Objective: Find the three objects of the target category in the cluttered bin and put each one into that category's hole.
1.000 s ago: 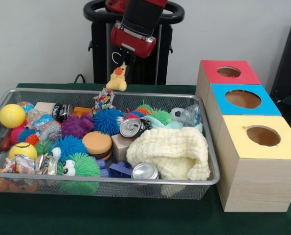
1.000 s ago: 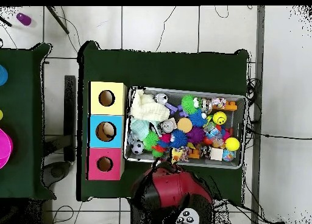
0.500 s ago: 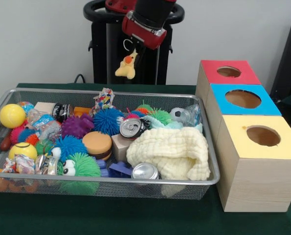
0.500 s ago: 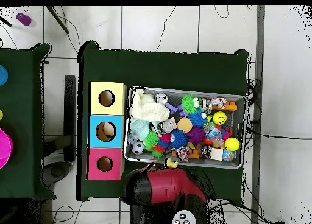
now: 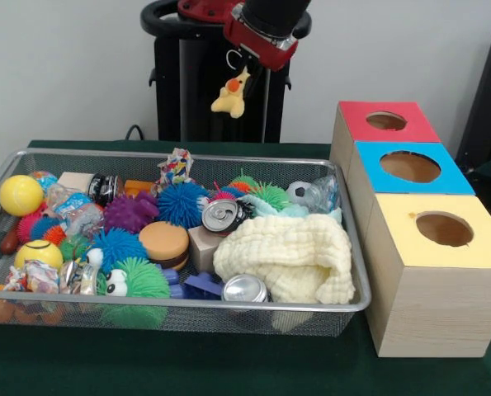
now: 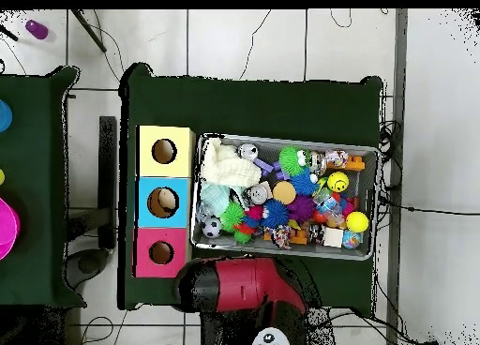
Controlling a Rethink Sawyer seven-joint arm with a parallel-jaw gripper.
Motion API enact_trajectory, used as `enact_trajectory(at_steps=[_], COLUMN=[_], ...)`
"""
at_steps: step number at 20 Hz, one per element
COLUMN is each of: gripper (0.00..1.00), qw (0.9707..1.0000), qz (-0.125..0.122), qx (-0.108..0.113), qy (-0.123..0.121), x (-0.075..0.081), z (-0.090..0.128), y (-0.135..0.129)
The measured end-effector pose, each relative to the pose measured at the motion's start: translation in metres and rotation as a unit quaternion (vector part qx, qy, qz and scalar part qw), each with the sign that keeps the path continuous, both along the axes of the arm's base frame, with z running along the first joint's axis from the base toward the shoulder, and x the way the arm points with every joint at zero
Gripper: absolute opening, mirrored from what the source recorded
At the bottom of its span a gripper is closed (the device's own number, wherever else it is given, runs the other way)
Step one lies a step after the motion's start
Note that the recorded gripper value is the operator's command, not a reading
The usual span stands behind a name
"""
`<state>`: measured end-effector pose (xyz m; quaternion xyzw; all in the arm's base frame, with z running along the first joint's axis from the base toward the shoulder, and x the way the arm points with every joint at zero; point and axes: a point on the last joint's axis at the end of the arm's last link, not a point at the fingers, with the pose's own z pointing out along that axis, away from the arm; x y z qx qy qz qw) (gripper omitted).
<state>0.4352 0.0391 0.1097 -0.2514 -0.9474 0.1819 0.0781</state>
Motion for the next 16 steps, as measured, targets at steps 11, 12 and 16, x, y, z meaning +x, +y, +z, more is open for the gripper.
enact_trajectory(at_steps=[11, 12, 16], gripper=[0.0, 0.0, 0.0], qw=[0.9998, 0.9997, 0.9994], qz=[-0.01, -0.013, -0.024], qx=[0.017, 0.019, 0.026], qy=[-0.003, -0.003, -0.001], x=[0.005, 0.006, 0.007], z=[-0.001, -0.002, -0.005], y=[0.036, 0.04, 0.051])
